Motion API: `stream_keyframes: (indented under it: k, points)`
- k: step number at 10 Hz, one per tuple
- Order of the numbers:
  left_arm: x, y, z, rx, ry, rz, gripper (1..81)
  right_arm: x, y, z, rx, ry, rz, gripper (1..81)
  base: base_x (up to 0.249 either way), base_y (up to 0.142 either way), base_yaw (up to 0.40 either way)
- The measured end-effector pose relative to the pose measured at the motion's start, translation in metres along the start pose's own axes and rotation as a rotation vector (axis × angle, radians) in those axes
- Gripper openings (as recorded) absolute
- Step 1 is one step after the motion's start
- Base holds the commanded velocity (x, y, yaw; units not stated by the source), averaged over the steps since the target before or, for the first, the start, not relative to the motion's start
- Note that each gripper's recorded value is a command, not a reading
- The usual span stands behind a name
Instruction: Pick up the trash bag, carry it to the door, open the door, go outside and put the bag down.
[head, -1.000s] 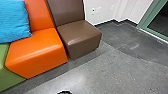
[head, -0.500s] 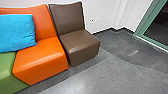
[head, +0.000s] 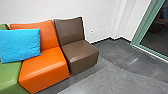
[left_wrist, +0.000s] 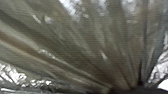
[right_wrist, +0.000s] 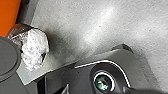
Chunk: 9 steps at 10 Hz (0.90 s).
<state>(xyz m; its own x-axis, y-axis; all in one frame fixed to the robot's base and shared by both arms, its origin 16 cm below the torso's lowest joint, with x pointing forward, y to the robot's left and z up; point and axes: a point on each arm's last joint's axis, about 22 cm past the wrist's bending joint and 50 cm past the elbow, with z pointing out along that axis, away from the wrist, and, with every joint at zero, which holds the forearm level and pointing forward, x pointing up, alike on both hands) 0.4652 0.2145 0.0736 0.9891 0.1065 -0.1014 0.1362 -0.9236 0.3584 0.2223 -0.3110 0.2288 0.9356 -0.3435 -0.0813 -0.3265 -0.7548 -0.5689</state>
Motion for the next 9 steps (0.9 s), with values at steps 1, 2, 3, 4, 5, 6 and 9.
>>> stream_keyframes:
  k: [1, 2, 3, 4, 5, 6, 9]
  points:
    - [0.006, 0.003, -0.023, -0.011, 0.019, 0.008, 1.0, -0.002, -0.009, -0.003, 0.008, 0.008, -0.011, 81.1, 0.0, 0.0, 0.0]
    - [0.011, 0.008, -0.046, -0.024, 0.035, 0.015, 1.0, -0.003, -0.015, -0.008, 0.01, 0.018, -0.02, 81.1, 0.0, 0.0, 0.0]
    - [0.013, 0.008, -0.069, -0.029, 0.051, 0.02, 1.0, -0.005, -0.024, -0.012, 0.017, 0.029, -0.03, 81.1, 0.0, 0.0, 0.0]
    - [0.011, 0.004, -0.089, -0.022, 0.064, 0.018, 1.0, -0.005, -0.033, -0.017, 0.025, 0.041, -0.041, 81.1, 0.0, 0.0, 0.0]
    - [0.004, 0.002, -0.104, -0.015, 0.069, 0.016, 1.0, -0.004, -0.042, -0.023, 0.031, 0.053, -0.054, 81.1, 0.0, 0.0, 0.0]
    - [-0.003, 0.005, -0.119, -0.016, 0.075, 0.018, 1.0, -0.001, -0.049, -0.03, 0.034, 0.069, -0.068, 81.1, 0.0, 0.0, 0.0]
    - [-0.011, 0.011, -0.152, -0.017, 0.098, 0.025, 1.0, -0.005, -0.067, -0.046, 0.046, 0.087, -0.087, 81.1, 0.0, 0.0, 0.0]
